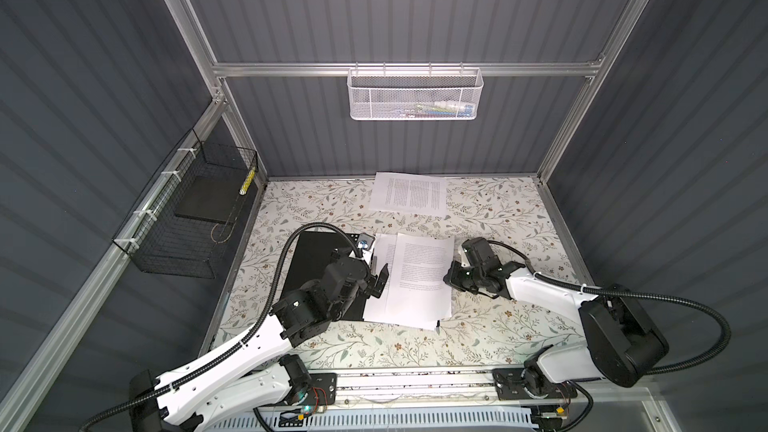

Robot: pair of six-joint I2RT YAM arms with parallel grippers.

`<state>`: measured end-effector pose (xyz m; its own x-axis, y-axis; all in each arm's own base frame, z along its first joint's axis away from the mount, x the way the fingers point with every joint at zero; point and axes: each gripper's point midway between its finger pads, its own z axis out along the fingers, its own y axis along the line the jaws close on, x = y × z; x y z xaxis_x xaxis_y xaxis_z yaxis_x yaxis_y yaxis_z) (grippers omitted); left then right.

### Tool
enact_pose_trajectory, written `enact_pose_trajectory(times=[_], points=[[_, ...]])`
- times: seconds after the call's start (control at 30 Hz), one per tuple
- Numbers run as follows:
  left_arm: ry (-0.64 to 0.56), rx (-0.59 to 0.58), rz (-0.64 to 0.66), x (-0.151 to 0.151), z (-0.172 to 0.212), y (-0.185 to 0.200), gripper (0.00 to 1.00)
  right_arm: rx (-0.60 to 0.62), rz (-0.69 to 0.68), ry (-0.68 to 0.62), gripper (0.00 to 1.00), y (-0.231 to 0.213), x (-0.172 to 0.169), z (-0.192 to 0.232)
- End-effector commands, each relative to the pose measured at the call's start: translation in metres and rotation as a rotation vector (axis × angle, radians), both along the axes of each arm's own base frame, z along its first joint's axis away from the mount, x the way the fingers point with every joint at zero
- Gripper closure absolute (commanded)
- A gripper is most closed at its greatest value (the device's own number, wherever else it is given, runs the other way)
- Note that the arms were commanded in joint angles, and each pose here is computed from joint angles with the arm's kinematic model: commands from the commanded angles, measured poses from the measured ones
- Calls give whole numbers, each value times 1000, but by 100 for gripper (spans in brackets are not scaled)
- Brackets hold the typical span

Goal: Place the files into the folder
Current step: 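Lay the sheet on the stack with the right gripper while the left holds the clip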

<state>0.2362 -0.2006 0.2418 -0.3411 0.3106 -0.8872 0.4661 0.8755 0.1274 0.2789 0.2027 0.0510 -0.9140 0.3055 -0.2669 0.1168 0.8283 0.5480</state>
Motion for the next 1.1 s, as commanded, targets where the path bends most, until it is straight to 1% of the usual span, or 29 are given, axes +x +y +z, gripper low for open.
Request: enact_pose_trajectory(times=[0.0, 0.17, 0.4, 0.5, 0.73, 1.07], points=[[1, 1, -26, -1, 3, -3, 0, 9, -51, -30, 100, 2, 7, -1], [10, -3, -38, -2, 1, -6, 0, 4, -53, -29, 100, 10, 11, -6], [12, -6, -48, -3, 1, -7, 0, 5, 9, -14, 100, 32, 18, -10], [14, -6, -52, -3, 1, -8, 0, 0, 32, -11, 100, 37, 18, -9], [19, -10, -62, -4, 0, -10, 0, 1, 20, 0, 100, 41, 16, -8], [23, -13, -68, -5, 0, -10, 0, -5, 42, 17, 100, 50, 10, -13]])
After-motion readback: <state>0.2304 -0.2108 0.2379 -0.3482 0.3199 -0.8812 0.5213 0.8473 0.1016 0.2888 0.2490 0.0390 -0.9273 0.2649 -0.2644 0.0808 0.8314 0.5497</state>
